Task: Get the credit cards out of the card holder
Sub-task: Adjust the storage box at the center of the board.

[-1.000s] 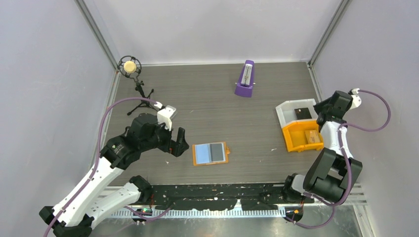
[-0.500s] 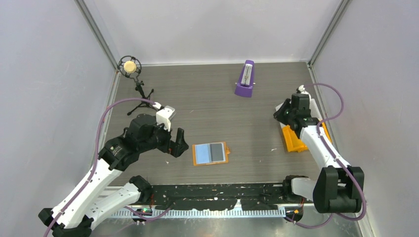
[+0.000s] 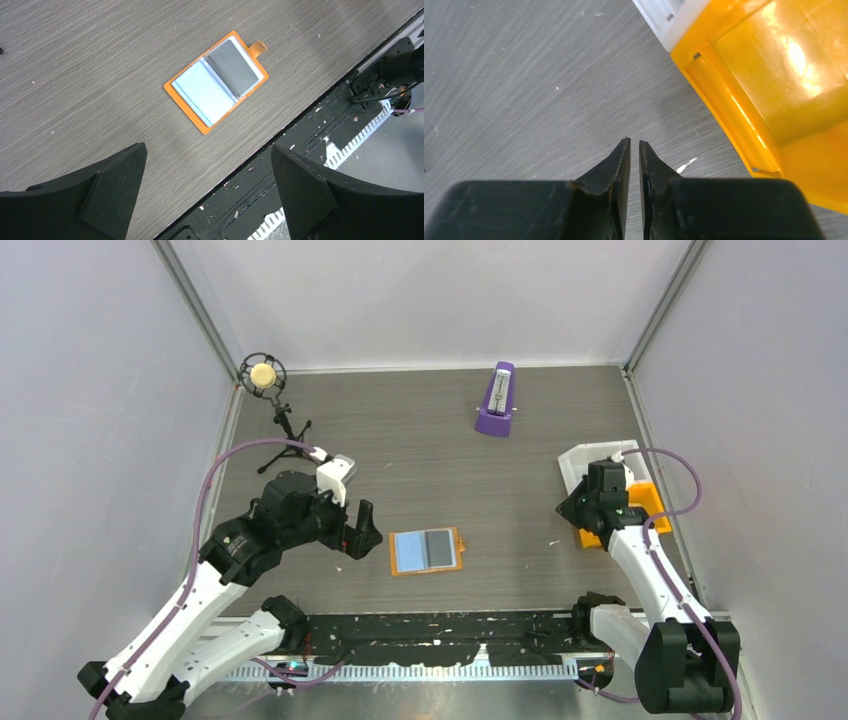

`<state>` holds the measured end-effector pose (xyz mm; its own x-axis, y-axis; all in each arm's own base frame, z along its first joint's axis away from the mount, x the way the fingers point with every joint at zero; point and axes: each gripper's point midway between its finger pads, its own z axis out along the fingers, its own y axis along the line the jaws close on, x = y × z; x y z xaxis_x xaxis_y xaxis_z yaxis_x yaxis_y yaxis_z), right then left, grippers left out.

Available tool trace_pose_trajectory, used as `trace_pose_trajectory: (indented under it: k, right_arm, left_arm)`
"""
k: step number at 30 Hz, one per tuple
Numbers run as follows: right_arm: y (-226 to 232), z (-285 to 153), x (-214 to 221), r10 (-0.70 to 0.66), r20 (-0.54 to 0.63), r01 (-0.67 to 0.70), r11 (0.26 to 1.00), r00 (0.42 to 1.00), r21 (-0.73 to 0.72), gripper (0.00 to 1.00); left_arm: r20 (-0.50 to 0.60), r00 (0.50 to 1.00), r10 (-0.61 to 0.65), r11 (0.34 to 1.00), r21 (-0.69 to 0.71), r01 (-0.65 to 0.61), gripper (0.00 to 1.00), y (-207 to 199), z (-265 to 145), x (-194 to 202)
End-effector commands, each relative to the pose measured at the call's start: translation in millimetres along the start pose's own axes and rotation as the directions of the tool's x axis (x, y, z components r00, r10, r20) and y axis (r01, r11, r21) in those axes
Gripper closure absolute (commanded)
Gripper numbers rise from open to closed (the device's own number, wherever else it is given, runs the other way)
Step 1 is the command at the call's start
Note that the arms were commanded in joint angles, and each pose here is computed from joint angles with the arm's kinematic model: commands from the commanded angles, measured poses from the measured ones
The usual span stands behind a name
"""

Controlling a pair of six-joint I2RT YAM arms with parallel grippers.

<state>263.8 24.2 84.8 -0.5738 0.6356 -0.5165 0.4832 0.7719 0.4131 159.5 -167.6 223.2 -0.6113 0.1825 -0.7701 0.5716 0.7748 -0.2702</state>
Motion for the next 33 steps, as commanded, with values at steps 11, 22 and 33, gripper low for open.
trace_pose_trajectory:
  k: [11, 22, 33]
  right_arm:
    - [-49.9, 9.5, 18.9, 0.104, 0.029, -0.107, 0.971, 0.994, 0.214, 0.81]
    - [-70.8, 4.0, 14.1, 0.097, 0.079, -0.118, 0.941, 0.992, 0.317, 0.81]
    - [-115.7, -3.2, 18.8, 0.173, 0.107, -0.202, 0.882, 0.979, 0.425, 0.81]
  left_arm:
    - [0.033, 0.999, 0.016, 0.999, 0.038, -0.018, 0.0, -7.1, -4.0, -3.2]
    - [0.045, 0.999, 0.03, 0.999, 0.041, -0.031, 0.0, -9.1, -7.1, -3.8]
    - [0.049, 0.998, 0.044, 0.997, 0.057, -0.047, 0.0, -13.7, -8.9, -2.6]
